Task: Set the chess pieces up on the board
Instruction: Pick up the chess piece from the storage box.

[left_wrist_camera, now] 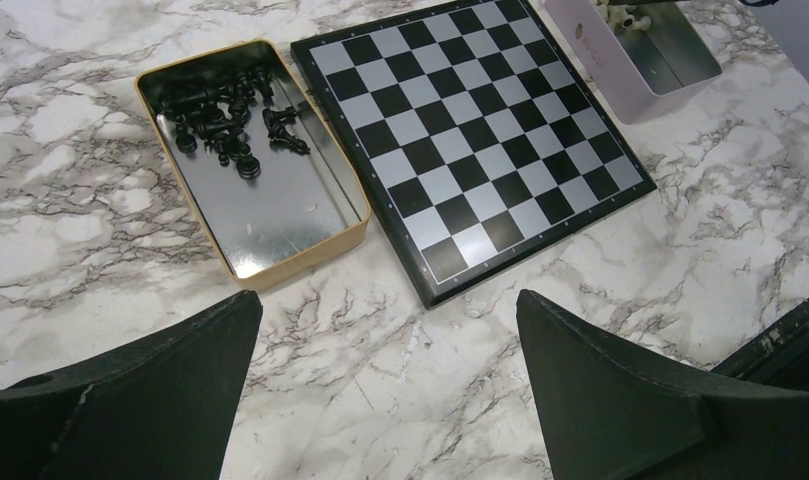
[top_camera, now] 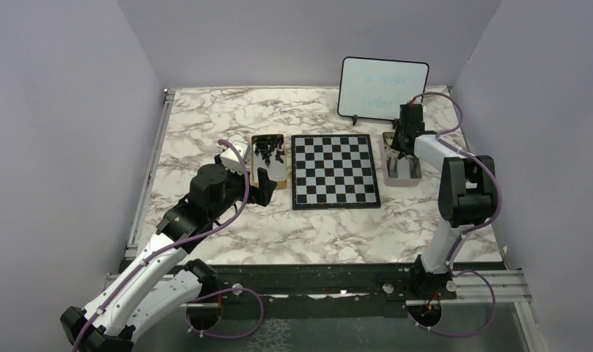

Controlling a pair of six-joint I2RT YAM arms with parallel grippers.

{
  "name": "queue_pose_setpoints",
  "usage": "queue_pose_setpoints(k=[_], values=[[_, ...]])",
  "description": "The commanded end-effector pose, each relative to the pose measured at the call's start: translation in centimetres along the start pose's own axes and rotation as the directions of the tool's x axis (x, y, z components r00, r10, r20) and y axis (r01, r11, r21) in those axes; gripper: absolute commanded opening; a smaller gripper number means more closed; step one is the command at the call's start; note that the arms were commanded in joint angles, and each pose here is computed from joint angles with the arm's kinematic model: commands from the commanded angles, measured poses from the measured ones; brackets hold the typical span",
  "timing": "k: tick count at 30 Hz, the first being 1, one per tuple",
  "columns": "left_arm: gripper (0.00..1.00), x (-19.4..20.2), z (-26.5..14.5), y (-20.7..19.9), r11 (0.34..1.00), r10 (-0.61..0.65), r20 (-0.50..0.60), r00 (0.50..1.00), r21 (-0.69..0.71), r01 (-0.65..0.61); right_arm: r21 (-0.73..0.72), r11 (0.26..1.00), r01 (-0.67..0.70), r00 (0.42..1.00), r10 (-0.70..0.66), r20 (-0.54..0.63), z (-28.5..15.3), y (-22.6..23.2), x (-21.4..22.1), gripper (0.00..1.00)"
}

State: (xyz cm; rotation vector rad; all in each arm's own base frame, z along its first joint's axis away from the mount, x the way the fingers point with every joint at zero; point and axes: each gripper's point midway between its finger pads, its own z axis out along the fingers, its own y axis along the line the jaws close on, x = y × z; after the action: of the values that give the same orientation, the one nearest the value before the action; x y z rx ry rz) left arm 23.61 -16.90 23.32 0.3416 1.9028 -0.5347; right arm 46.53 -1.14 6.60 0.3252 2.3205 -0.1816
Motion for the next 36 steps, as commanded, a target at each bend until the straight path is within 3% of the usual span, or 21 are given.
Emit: queue_pose_setpoints(k=[1, 12, 20, 36], values=[[0.99, 0.0, 0.0, -0.1, 1.0, 0.009, 0.005, 1.0, 0.014, -0.01, -0.01, 1.0, -0.007, 1.0, 0.007, 0.002, 0.6, 0.1, -0.3, 0.3], [0.99, -0.2, -0.1, -0.4, 1.0, 0.006, 0.012, 1.0, 0.03, -0.007, 0.005, 1.0, -0.006, 0.999, 0.007, -0.039, 1.4, -0.1, 1.0, 0.29], [0.99, -0.2, 0.0, -0.4, 1.0, 0.006, 0.017, 1.0, 0.031, -0.007, 0.024, 1.0, 0.001, 0.999, 0.0, -0.053, 1.5, -0.5, 1.5, 0.22], [0.99, 0.1, 0.2, -0.2, 1.0, 0.011, 0.003, 1.0, 0.02, -0.011, 0.088, 0.996, -0.015, 0.999, 0.019, -0.045, -2.0, -2.0, -0.3, 0.18]])
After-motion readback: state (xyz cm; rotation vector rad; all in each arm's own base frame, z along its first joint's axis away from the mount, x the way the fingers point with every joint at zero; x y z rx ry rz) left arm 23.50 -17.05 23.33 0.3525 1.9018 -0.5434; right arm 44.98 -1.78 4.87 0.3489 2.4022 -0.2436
